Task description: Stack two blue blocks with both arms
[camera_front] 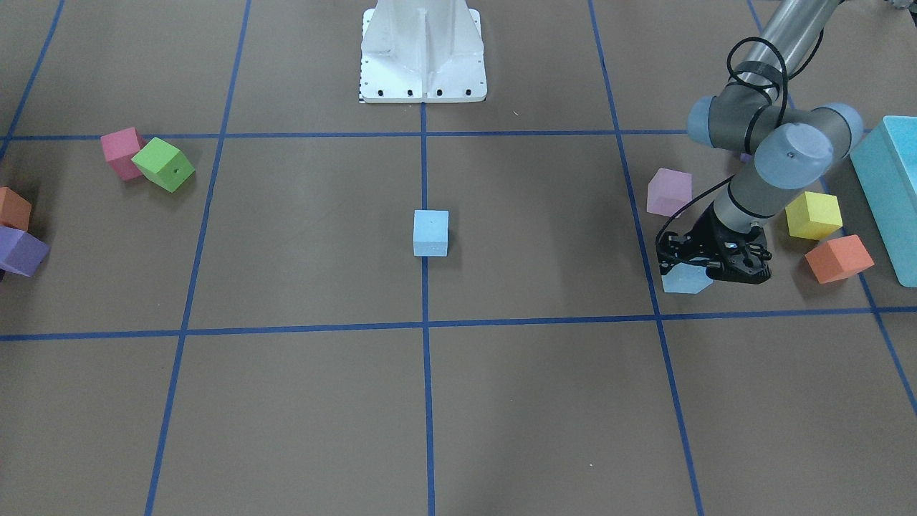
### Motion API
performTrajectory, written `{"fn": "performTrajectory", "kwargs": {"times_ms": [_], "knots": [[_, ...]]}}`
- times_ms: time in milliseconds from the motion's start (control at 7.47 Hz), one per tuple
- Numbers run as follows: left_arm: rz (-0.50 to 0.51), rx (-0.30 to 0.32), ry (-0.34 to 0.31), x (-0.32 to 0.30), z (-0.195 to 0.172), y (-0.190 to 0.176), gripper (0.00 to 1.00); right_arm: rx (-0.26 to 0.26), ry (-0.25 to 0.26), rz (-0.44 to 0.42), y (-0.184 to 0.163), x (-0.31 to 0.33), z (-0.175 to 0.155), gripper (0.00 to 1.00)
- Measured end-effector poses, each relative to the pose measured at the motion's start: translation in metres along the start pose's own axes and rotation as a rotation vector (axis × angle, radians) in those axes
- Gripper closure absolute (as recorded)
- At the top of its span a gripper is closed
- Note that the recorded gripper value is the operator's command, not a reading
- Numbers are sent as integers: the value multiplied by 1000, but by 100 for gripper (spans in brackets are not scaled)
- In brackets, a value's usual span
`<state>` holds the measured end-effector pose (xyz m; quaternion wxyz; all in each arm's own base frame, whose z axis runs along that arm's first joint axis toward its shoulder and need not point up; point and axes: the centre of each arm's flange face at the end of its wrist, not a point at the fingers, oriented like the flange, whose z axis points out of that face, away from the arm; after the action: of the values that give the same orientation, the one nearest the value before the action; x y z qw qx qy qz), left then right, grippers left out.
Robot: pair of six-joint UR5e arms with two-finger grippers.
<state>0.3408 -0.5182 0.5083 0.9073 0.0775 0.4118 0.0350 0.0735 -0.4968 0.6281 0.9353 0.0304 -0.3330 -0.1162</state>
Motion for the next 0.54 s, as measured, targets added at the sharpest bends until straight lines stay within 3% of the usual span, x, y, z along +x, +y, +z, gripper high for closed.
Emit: {"fn": "performTrajectory", "kwargs": {"times_ms": [268, 535], "knots": [[11, 7, 20, 12, -10, -1, 100, 1, -1, 2, -1, 0, -1, 0], [5, 10, 25, 63, -39, -26, 100, -3, -3, 7, 0, 1, 2, 0]]}}
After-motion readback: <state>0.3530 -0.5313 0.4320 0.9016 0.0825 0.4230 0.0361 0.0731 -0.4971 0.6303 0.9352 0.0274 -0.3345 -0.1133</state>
